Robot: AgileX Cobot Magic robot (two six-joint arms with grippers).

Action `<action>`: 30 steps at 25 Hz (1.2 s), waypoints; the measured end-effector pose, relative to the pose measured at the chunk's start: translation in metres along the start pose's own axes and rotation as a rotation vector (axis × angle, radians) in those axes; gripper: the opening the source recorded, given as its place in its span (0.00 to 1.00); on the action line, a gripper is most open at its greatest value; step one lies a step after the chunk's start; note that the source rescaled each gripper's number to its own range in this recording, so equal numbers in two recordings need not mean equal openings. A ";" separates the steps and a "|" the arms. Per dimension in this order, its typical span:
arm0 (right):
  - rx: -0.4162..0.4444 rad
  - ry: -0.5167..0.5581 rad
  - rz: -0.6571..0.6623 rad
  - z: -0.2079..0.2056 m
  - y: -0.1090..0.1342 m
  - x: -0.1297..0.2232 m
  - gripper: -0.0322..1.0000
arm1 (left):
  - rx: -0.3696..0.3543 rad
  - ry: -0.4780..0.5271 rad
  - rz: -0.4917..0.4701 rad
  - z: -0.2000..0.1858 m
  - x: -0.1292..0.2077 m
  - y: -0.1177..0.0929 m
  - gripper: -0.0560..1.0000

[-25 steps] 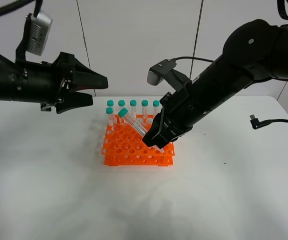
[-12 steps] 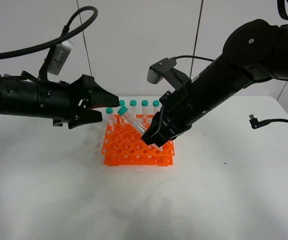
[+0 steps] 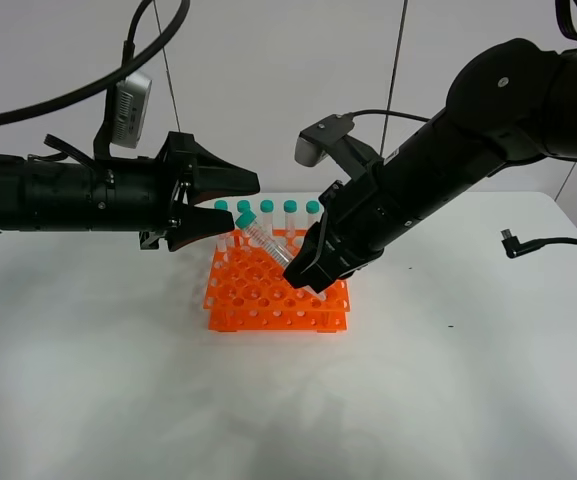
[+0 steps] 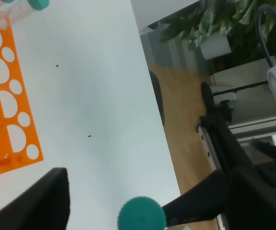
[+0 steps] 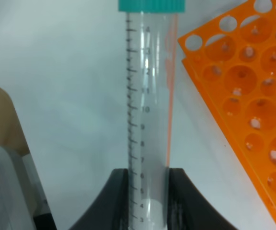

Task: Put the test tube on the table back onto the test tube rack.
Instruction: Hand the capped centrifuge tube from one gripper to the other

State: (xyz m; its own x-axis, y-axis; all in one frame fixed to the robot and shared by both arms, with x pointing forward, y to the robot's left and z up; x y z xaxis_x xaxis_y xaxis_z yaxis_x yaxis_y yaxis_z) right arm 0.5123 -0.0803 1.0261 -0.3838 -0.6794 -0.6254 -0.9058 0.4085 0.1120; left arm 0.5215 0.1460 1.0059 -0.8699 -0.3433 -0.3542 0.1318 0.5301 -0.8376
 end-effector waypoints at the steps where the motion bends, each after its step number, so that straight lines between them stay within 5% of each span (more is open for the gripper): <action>1: 0.000 0.000 0.000 0.000 0.000 0.000 0.07 | 0.002 0.001 -0.001 0.000 0.000 0.000 0.88; 15: 0.001 -0.003 0.002 0.000 0.000 0.000 0.07 | 0.007 0.065 0.008 0.017 0.016 -0.003 0.88; 30: 0.012 -0.015 0.036 0.000 -0.001 -0.002 0.07 | 0.010 0.015 0.008 0.012 0.004 0.005 0.88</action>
State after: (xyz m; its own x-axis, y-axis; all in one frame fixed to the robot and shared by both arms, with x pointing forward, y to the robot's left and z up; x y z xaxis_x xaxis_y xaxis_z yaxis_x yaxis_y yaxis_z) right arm 0.5142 -0.0798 1.0270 -0.4132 -0.6550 -0.6326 -0.8893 0.4397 0.1256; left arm 0.5247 0.1378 0.9955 -0.8756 -0.3278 -0.3547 0.1433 0.5249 -0.8390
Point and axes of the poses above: a point on each arm's last joint axis where the gripper is mounted, z pointing out along that axis toward the gripper, y along the wrist's bending axis when the last joint is at zero, x = y × z, the point moved 2 cm from there along z, pointing out along that axis toward the gripper, and after that the axes turned 8 degrees about -z, right-handed, at the moved point
